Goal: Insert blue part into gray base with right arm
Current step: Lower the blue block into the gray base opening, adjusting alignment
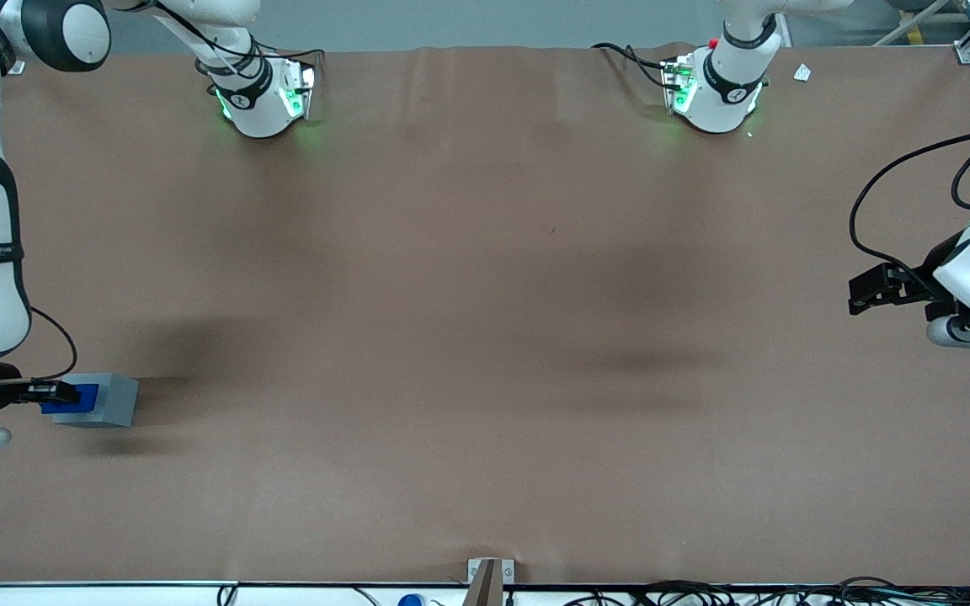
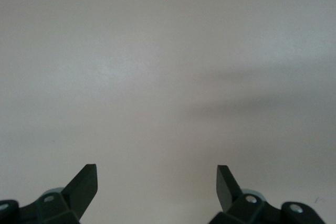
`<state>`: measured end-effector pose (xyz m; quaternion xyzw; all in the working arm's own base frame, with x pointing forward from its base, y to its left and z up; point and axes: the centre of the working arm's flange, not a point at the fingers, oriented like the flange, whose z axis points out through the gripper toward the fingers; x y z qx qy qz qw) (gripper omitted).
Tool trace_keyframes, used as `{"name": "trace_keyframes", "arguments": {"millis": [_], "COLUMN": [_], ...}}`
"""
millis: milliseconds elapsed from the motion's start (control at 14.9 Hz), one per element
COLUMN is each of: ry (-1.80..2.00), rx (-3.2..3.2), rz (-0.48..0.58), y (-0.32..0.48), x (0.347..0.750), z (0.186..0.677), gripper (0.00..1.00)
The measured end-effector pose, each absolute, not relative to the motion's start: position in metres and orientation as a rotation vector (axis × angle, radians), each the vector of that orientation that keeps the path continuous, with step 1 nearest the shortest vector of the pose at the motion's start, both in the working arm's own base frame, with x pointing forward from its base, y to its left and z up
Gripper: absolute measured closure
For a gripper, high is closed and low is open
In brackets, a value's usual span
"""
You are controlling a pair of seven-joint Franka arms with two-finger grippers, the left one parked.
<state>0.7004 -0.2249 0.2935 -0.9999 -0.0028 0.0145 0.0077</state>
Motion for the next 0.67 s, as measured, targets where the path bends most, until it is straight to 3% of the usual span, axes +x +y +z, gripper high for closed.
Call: {"name": "trace_keyframes", "arguments": {"millis": [669], "ry": [-0.021], "rx": [-3.114], "rz": [0.076], "y": [-0.2201], "x": [0.7002], "z": [0.2945], "gripper": [0.49]}}
